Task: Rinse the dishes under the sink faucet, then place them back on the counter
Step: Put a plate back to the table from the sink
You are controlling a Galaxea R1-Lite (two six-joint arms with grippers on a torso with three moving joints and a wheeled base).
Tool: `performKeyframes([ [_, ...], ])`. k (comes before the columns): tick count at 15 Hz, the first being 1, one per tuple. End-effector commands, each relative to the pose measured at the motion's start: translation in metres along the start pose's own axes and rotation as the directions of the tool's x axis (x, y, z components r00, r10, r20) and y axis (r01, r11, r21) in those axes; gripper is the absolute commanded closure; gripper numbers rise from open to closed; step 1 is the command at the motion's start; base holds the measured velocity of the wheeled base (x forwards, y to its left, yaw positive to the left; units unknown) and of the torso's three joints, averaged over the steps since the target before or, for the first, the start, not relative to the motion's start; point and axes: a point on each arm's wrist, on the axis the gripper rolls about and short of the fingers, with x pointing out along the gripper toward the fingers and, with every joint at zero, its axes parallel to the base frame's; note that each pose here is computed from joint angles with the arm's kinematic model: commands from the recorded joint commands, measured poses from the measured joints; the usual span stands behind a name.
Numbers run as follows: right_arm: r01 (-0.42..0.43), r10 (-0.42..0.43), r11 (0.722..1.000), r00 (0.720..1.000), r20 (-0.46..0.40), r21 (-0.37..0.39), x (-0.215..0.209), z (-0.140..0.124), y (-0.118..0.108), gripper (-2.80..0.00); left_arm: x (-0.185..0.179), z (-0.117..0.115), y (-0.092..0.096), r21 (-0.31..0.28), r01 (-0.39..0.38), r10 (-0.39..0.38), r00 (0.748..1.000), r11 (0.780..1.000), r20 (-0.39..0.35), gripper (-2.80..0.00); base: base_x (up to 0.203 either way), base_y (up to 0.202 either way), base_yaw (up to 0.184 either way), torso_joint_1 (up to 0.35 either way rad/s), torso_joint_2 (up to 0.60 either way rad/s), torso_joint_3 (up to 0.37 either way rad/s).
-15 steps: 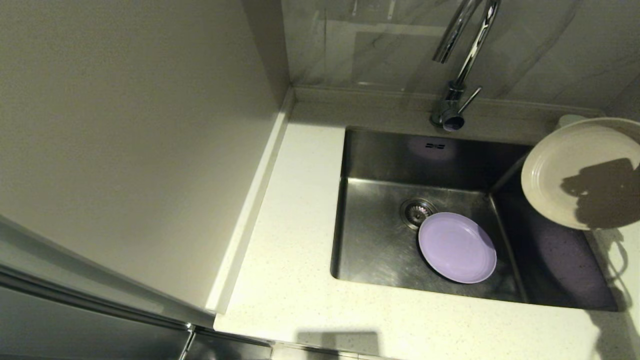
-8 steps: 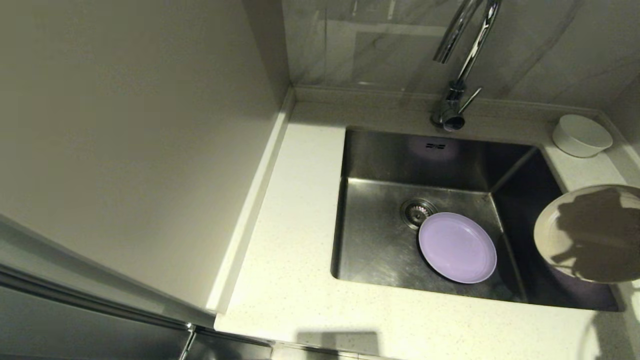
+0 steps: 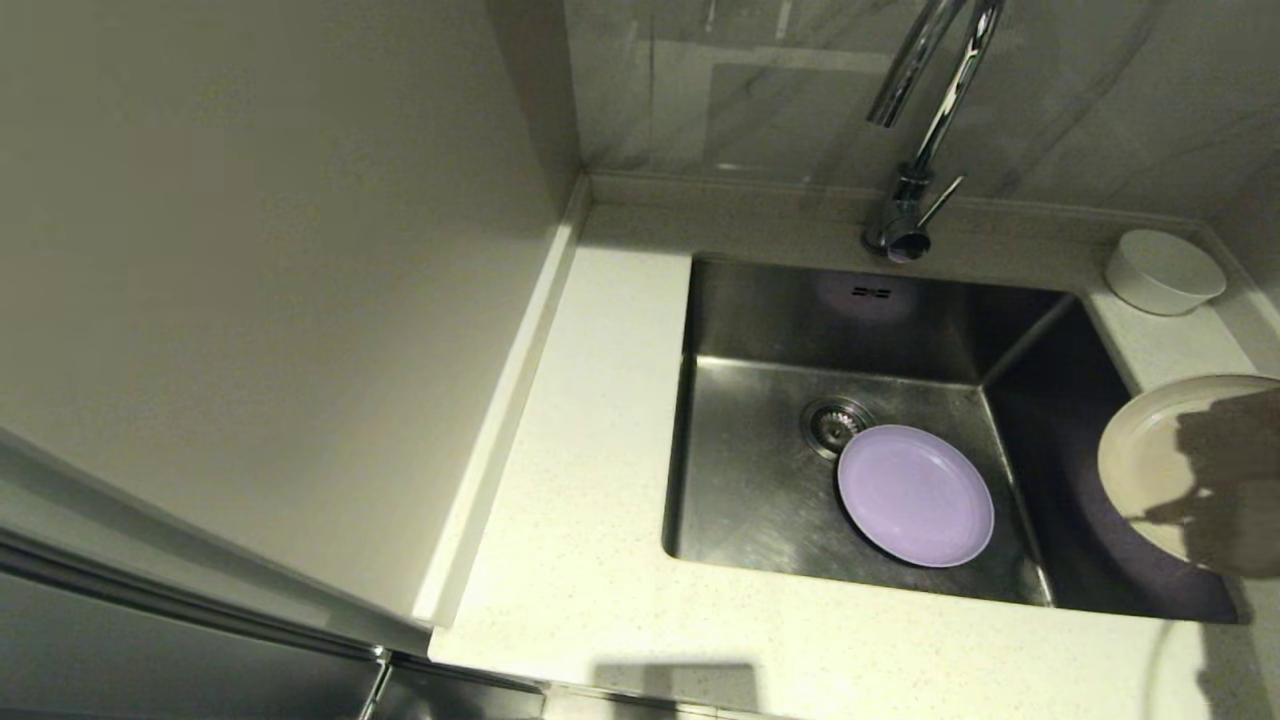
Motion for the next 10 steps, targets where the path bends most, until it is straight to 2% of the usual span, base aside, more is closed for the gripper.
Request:
performKeyframes([
  [1,0.019,-0.021,1.000,0.997,-0.080,-0.025,0.016,-0.014,-0.005,0.00,0.000,0.000,0.000,-0.001,-0.001,0.001,1.000,1.000,0.002,0.00,0.000,0.000,0.000,0.000,0.00,0.000],
  [10,0.007,-0.013,0.999,0.991,-0.132,-0.042,0.040,-0.018,0.001,0.00,0.000,0.000,0.000,-0.001,-0.001,0.001,1.000,1.000,0.002,0.00,0.000,0.000,0.000,0.000,0.00,0.000],
])
